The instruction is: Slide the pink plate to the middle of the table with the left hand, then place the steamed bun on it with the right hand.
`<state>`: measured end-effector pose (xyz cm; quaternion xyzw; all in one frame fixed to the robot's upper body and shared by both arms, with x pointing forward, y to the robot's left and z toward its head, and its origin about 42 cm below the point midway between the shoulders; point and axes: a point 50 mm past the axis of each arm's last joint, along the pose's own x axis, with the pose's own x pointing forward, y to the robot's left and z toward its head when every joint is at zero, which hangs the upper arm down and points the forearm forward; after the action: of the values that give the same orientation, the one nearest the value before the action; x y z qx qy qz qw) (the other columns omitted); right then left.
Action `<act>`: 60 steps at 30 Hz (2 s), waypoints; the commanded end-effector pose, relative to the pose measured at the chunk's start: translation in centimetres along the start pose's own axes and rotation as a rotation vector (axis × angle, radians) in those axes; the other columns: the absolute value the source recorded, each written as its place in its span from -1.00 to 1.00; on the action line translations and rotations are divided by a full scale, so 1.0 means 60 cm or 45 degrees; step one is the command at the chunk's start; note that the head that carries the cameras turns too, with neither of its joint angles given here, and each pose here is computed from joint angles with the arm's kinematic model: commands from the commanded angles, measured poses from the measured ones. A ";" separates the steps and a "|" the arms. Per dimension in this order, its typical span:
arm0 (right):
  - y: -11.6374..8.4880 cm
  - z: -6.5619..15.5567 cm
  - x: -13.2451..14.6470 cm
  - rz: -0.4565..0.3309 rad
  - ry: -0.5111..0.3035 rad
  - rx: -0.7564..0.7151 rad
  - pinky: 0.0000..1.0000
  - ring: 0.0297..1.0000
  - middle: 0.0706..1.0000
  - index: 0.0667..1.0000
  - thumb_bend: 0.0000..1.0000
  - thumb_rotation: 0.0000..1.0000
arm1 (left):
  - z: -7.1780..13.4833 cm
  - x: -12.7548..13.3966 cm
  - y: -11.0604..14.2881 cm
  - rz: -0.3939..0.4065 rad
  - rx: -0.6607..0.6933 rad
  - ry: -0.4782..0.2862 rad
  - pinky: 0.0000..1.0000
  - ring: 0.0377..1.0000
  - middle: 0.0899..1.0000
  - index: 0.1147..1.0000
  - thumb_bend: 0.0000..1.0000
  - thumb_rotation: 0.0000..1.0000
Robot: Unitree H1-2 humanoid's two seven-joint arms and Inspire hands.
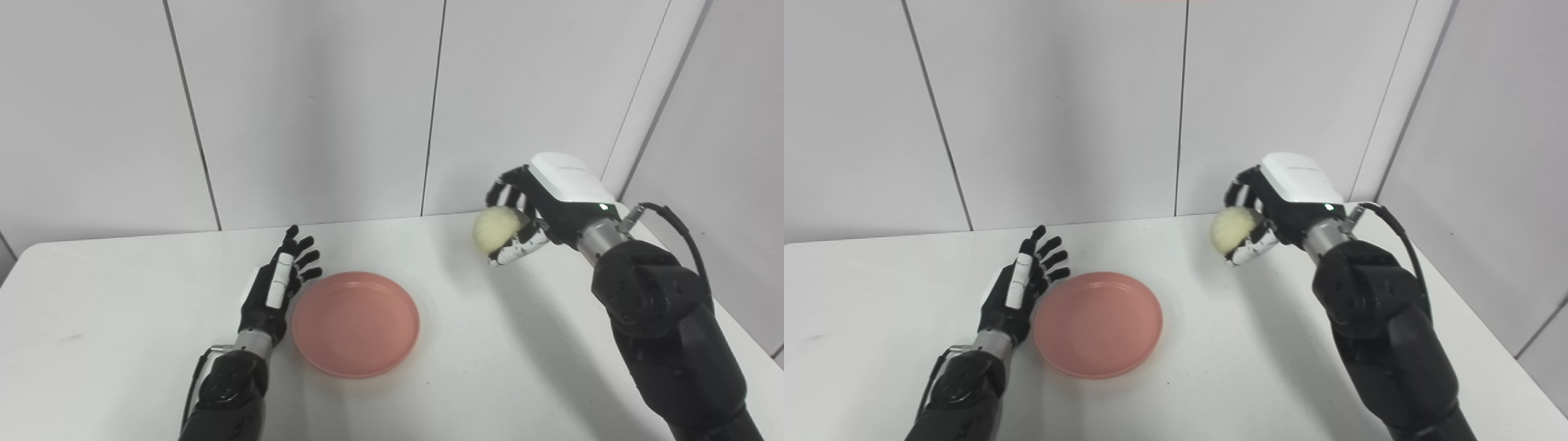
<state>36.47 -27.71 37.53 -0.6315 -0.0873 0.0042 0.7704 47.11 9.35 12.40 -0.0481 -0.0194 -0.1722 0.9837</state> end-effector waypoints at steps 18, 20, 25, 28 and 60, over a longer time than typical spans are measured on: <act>0.077 0.130 0.066 0.056 -0.368 0.061 -0.44 -0.31 -0.22 -0.02 0.05 -1.00 | -0.085 -0.037 -0.051 0.020 -0.028 0.217 0.51 0.69 0.81 0.94 0.83 0.82; 0.101 0.147 0.074 0.118 -0.387 0.058 -0.48 -0.35 -0.24 -0.01 0.05 -1.00 | -0.087 -0.038 -0.051 0.019 -0.041 0.217 0.53 0.71 0.83 0.95 0.80 0.81; 0.140 0.171 0.088 0.195 -0.409 0.025 -0.55 -0.44 -0.13 -0.10 0.06 -1.00 | -0.090 -0.041 -0.050 0.021 -0.049 0.217 0.57 0.71 0.80 0.96 0.86 0.79; 0.160 0.179 0.095 0.218 -0.419 0.026 -0.61 -0.51 -0.13 -0.10 0.06 -1.00 | -0.091 -0.042 -0.049 0.019 -0.053 0.221 0.57 0.71 0.81 0.97 0.89 0.78; 0.218 0.158 0.104 0.301 -0.367 -0.291 0.42 0.55 0.54 0.32 0.99 -0.10 | -0.088 -0.043 -0.046 0.009 -0.046 0.221 0.53 0.70 0.82 0.96 0.88 0.78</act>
<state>42.20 -15.10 24.51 -0.7026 -0.0905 0.2045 0.6755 46.59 6.64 12.12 -0.0481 -0.0214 -0.1744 0.9833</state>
